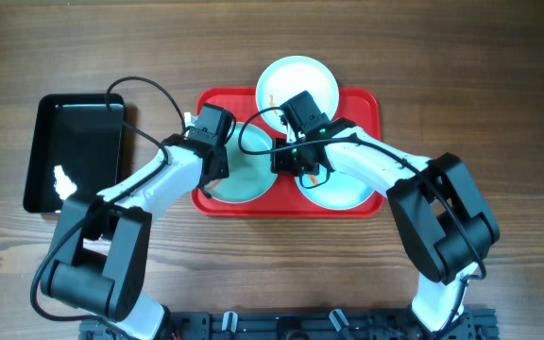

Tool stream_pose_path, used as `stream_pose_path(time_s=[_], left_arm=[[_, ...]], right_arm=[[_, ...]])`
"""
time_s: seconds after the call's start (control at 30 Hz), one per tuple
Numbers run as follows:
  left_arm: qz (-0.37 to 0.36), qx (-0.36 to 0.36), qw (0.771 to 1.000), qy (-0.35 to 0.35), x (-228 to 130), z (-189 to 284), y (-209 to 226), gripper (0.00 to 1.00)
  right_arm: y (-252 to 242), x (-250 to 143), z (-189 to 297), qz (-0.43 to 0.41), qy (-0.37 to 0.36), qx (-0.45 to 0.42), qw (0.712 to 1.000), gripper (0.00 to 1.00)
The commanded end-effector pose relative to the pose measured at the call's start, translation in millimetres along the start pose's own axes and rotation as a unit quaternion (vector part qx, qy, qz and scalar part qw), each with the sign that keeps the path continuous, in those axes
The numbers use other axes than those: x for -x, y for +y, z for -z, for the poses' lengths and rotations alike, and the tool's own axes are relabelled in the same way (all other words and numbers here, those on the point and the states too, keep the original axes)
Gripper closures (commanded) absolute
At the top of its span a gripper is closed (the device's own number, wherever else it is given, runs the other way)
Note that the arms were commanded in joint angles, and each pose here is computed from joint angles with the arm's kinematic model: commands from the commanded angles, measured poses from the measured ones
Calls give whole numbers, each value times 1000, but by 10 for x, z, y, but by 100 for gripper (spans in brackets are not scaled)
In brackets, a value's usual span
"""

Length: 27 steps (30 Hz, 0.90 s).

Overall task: Clean dirty plates on tray and stack at the side
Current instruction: 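Keep scrubbing the left plate with the sponge in circles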

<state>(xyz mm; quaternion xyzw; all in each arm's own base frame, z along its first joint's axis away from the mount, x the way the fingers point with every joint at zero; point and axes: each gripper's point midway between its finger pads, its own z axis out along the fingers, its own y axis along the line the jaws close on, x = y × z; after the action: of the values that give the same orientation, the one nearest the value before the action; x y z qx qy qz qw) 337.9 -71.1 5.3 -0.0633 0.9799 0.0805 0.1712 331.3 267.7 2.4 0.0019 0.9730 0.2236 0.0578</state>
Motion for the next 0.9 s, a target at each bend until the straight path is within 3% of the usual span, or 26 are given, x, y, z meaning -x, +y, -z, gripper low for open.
stream_pose_path(time_s=[0.0, 0.2, 0.53, 0.87], left_arm=[[2, 124, 992, 6, -171, -261, 509, 96], [39, 97, 994, -23, 0, -245, 394, 96], [68, -26, 995, -61, 345, 209, 47, 96], [56, -230, 972, -10, 231, 567, -597, 96]], right_arm=[[-216, -31, -79, -11, 5, -35, 999, 96], [-215, -30, -79, -11, 5, -34, 999, 96], [-215, -30, -79, -11, 5, -34, 999, 96], [-214, -30, -79, -11, 5, -34, 999, 96]])
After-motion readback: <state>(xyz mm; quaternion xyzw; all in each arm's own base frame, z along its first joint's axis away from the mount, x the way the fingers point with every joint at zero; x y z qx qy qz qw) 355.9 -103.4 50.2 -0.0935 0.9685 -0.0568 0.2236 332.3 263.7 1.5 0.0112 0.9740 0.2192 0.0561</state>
